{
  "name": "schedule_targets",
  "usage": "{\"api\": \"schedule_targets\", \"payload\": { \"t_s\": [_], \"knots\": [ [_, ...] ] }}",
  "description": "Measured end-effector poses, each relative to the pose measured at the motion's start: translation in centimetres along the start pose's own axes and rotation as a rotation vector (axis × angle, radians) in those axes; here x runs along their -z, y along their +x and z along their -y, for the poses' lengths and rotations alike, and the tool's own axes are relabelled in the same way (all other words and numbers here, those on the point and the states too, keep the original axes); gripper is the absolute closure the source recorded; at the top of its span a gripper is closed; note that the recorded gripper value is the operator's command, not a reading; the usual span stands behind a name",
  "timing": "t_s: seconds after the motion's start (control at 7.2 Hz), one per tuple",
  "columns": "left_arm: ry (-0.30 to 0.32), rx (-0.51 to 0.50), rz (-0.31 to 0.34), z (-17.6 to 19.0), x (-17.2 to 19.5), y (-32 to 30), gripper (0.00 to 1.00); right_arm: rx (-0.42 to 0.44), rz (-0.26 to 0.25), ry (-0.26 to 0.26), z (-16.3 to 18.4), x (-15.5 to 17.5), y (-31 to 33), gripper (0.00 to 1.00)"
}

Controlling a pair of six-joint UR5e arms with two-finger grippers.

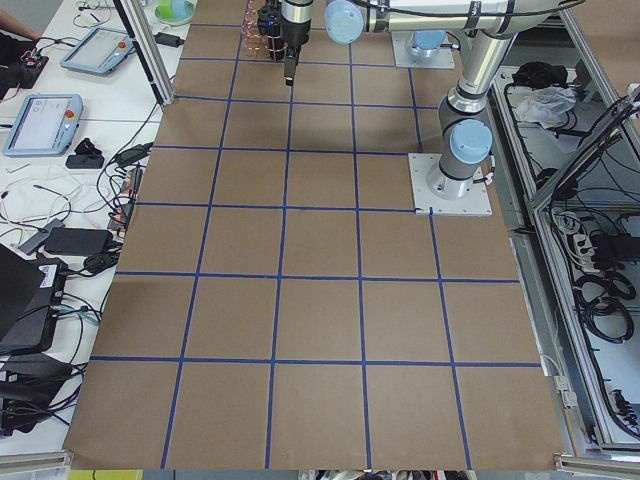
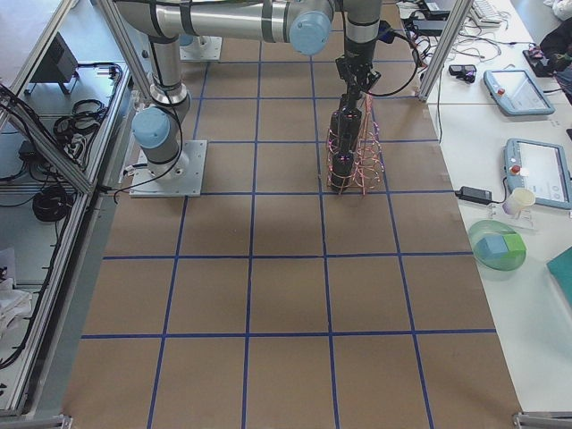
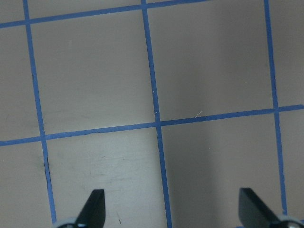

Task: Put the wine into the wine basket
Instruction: 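Lower the bottle into the empty rack slot beside the other bottles, then settle the bottle down into the rack and open the right gripper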

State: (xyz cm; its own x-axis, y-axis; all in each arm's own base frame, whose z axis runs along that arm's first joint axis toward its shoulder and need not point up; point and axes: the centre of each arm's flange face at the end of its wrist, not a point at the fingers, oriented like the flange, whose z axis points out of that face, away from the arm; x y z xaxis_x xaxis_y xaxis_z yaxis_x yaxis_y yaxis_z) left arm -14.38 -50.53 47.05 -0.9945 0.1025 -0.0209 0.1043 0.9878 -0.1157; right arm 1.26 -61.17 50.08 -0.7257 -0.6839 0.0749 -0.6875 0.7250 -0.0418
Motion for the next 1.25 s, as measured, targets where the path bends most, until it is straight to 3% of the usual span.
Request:
{"api": "schedule_targets", "payload": {
  "t_s": [0.56, 1.25],
  "knots": [
    [0.001, 0.0, 0.0, 0.01, 0.01, 0.0, 0.0, 0.015, 0.01, -0.035, -0.51, 1.0, -1.36, 1.0],
    [0.001, 0.0, -0.001, 0.01, 0.01, 0.01, 0.0, 0.045, -0.003, -0.016, 0.24, 0.05, -0.53, 1.0]
  ]
}}
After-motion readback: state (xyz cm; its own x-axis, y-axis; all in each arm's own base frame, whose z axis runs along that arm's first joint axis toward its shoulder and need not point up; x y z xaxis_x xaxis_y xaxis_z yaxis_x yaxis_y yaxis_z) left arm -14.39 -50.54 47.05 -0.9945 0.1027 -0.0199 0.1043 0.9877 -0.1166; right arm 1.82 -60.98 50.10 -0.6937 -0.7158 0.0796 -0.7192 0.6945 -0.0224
